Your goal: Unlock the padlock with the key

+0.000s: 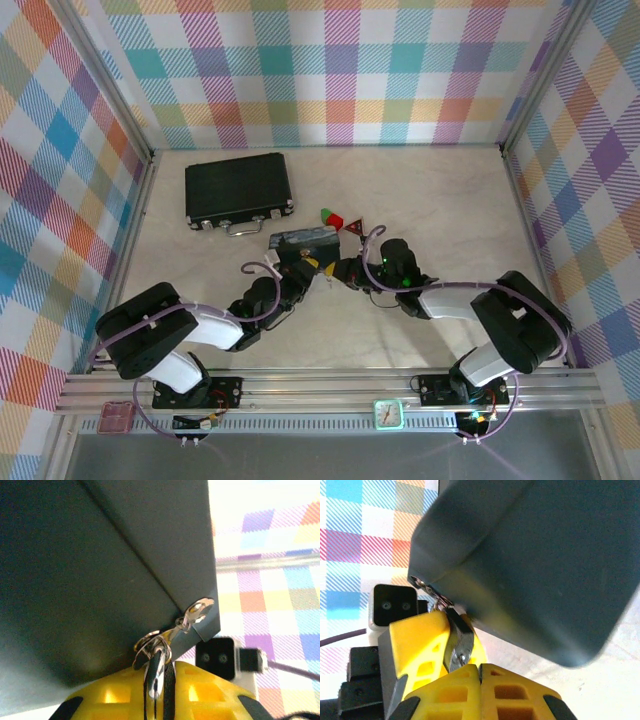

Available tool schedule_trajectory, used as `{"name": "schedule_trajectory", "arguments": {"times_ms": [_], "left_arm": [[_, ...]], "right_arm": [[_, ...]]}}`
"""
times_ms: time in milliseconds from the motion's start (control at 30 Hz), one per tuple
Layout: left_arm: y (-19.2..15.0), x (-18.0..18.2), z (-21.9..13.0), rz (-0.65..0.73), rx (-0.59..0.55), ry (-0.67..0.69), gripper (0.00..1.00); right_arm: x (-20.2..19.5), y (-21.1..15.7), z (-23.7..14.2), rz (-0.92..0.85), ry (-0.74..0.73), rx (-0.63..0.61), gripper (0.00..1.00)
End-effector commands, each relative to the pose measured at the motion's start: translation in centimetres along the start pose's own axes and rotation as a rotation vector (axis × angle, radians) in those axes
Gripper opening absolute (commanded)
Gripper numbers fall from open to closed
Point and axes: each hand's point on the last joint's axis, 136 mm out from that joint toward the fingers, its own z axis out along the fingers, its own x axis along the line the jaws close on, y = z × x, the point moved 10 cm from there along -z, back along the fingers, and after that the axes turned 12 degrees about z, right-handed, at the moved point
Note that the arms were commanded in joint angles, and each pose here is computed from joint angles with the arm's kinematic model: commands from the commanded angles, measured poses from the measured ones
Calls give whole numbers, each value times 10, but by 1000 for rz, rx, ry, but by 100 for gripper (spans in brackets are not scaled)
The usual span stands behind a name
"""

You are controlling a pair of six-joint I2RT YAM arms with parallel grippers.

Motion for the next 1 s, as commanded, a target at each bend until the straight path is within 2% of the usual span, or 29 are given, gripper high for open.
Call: {"name": "schedule_trajectory", "arguments": {"times_ms": [0, 133, 300, 367, 467, 567, 700, 800, 967], "left_arm": [[-13, -61, -11, -7, 237, -386, 0], [-12, -60, -9, -1, 242, -386, 0], [-12, -61, -6, 10, 233, -387, 0], [-12, -62, -6, 51, 224, -396, 0], [-14, -54, -12, 200, 218, -400, 0], [-17, -46, -20, 359, 224, -413, 0], [-18, -45, -23, 434, 226, -438, 0], [-17, -47, -25, 461, 210, -447, 0], [-14, -50, -30, 488, 168, -452, 0]], "right_arm": [[11, 9, 1, 109, 3, -16, 0], [10, 10, 3, 199, 4, 10, 0], [0, 10, 8, 260, 44, -22, 0], [1, 9, 8, 294, 52, -34, 0], [0, 6, 4, 428, 85, -25, 0], [12, 3, 4, 628, 88, 107, 0], [25, 0, 5, 854, 131, 249, 0], [34, -5, 8, 964, 79, 376, 0], [36, -6, 8, 1042, 82, 414, 0]]}}
